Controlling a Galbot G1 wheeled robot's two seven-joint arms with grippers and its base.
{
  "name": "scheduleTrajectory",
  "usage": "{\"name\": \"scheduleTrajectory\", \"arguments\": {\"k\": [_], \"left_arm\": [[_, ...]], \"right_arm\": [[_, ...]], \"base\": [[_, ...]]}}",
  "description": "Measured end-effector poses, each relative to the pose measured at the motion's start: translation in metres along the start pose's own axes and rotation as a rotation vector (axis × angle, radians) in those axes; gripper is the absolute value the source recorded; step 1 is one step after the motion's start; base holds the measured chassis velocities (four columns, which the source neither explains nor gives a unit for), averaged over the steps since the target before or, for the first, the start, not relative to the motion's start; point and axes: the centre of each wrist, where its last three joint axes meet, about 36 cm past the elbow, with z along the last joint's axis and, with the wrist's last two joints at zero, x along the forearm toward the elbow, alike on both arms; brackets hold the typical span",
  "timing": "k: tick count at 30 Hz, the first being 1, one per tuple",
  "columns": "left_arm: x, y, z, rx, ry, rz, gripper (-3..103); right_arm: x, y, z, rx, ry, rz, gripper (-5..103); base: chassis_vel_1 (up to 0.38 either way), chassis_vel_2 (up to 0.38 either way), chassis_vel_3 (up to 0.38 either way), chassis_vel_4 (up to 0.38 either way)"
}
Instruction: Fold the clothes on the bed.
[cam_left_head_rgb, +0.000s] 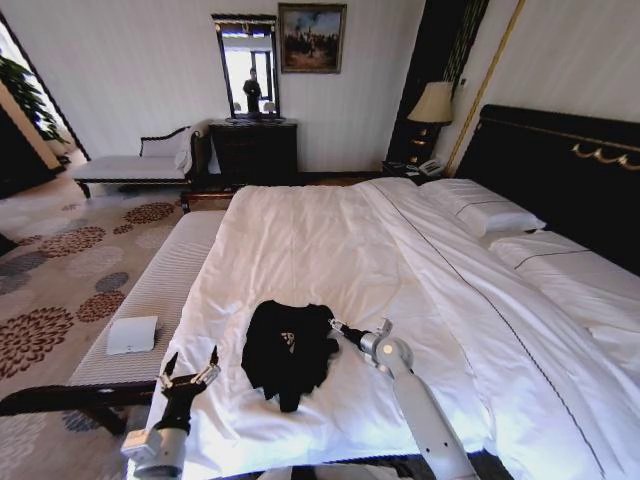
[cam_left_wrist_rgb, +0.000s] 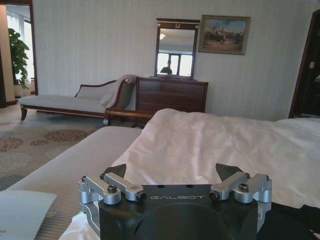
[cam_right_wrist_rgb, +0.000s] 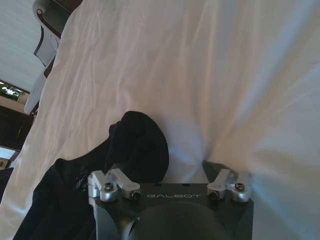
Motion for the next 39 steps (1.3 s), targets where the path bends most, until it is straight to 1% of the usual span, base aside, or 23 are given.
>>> {"name": "scheduleTrajectory", "arguments": {"k": [1, 3, 4, 5, 6, 10, 12, 16, 17, 18, 19, 21, 22, 23, 27, 28, 29, 30, 31, 35, 36, 38, 39], "left_arm": [[0.000, 0.000, 0.000, 0.000, 0.000, 0.000, 100], [0.001, -0.001, 0.001, 0.004, 0.003, -0.003, 100], [0.001, -0.002, 0.002, 0.006, 0.005, -0.003, 100], [0.002, -0.005, 0.004, 0.008, 0.012, 0.001, 100], [0.002, -0.005, 0.004, 0.008, 0.012, 0.001, 100], [0.004, -0.009, 0.011, 0.007, 0.027, 0.009, 100], [0.004, -0.010, 0.011, 0.009, 0.028, 0.012, 100], [0.003, -0.013, 0.016, 0.016, 0.036, 0.019, 100], [0.003, -0.013, 0.016, 0.016, 0.036, 0.019, 100], [0.002, -0.013, 0.018, 0.017, 0.040, 0.020, 100], [0.002, -0.013, 0.019, 0.018, 0.042, 0.021, 100], [0.001, -0.013, 0.022, 0.021, 0.048, 0.024, 100], [0.001, -0.013, 0.023, 0.023, 0.050, 0.025, 100], [0.001, -0.013, 0.023, 0.023, 0.050, 0.025, 100], [-0.002, -0.012, 0.026, 0.028, 0.056, 0.026, 100], [-0.002, -0.012, 0.026, 0.028, 0.056, 0.026, 100], [-0.003, -0.010, 0.026, 0.028, 0.056, 0.025, 100], [-0.004, -0.009, 0.026, 0.029, 0.057, 0.025, 100], [-0.005, -0.008, 0.025, 0.035, 0.060, 0.023, 100], [-0.008, -0.004, 0.025, 0.047, 0.075, 0.023, 100], [-0.015, 0.003, 0.026, 0.059, 0.088, 0.014, 100], [-0.019, 0.005, 0.025, 0.071, 0.095, 0.006, 100], [-0.027, 0.011, 0.023, 0.101, 0.117, -0.004, 100]], "right_arm": [[0.000, 0.000, 0.000, 0.000, 0.000, 0.000, 80], [-0.003, 0.001, 0.002, 0.004, 0.006, -0.006, 70], [-0.003, 0.002, 0.003, 0.007, 0.009, -0.009, 70], [-0.005, 0.005, 0.005, 0.012, 0.012, -0.014, 64], [-0.005, 0.005, 0.005, 0.012, 0.012, -0.014, 64], [-0.008, 0.008, 0.005, 0.017, 0.011, -0.015, 42], [-0.008, 0.008, 0.005, 0.021, 0.011, -0.013, 42], [-0.007, 0.008, 0.005, 0.041, 0.008, -0.005, 21], [-0.007, 0.008, 0.005, 0.041, 0.008, -0.005, 21], [-0.007, 0.009, 0.005, 0.043, 0.007, -0.004, 15], [-0.007, 0.009, 0.005, 0.045, 0.007, -0.004, 15], [-0.007, 0.010, 0.004, 0.053, 0.006, -0.003, 5], [-0.006, 0.010, 0.004, 0.061, 0.004, 0.001, 2], [-0.006, 0.010, 0.004, 0.061, 0.004, 0.001, 2], [-0.002, 0.019, 0.004, 0.147, -0.021, 0.014, 1], [-0.002, 0.019, 0.004, 0.147, -0.021, 0.014, 1], [0.000, 0.024, 0.004, 0.176, -0.031, 0.009, 1], [0.000, 0.025, 0.004, 0.189, -0.035, 0.008, 1], [0.001, 0.026, 0.004, 0.223, -0.047, 0.011, 1], [0.003, 0.027, 0.002, 0.254, -0.063, 0.019, 1], [0.005, 0.028, 0.002, 0.272, -0.072, 0.022, 1], [0.005, 0.029, 0.003, 0.277, -0.073, 0.023, 1], [0.005, 0.030, 0.004, 0.288, -0.073, 0.025, 1]], "base": [[0.000, 0.000, 0.000, 0.000], [0.000, 0.000, 0.000, 0.000], [0.000, 0.000, 0.000, 0.000], [0.000, 0.000, 0.000, 0.000], [0.000, 0.000, 0.000, 0.000], [0.000, 0.000, 0.000, 0.000], [0.000, 0.000, 0.000, 0.000], [0.000, 0.000, 0.000, 0.000], [0.000, 0.000, 0.000, 0.000], [0.000, 0.000, 0.000, 0.000], [0.000, 0.000, 0.000, 0.000], [0.000, 0.000, 0.000, 0.000], [0.000, 0.000, 0.000, 0.000], [0.000, 0.000, 0.000, 0.000], [0.000, 0.000, 0.000, 0.000], [0.000, 0.000, 0.000, 0.000], [0.000, 0.000, 0.000, 0.000], [0.000, 0.000, 0.000, 0.000], [0.000, 0.000, 0.000, 0.000], [0.000, 0.000, 0.000, 0.000], [0.000, 0.000, 0.000, 0.000], [0.000, 0.000, 0.000, 0.000], [0.000, 0.000, 0.000, 0.000]]}}
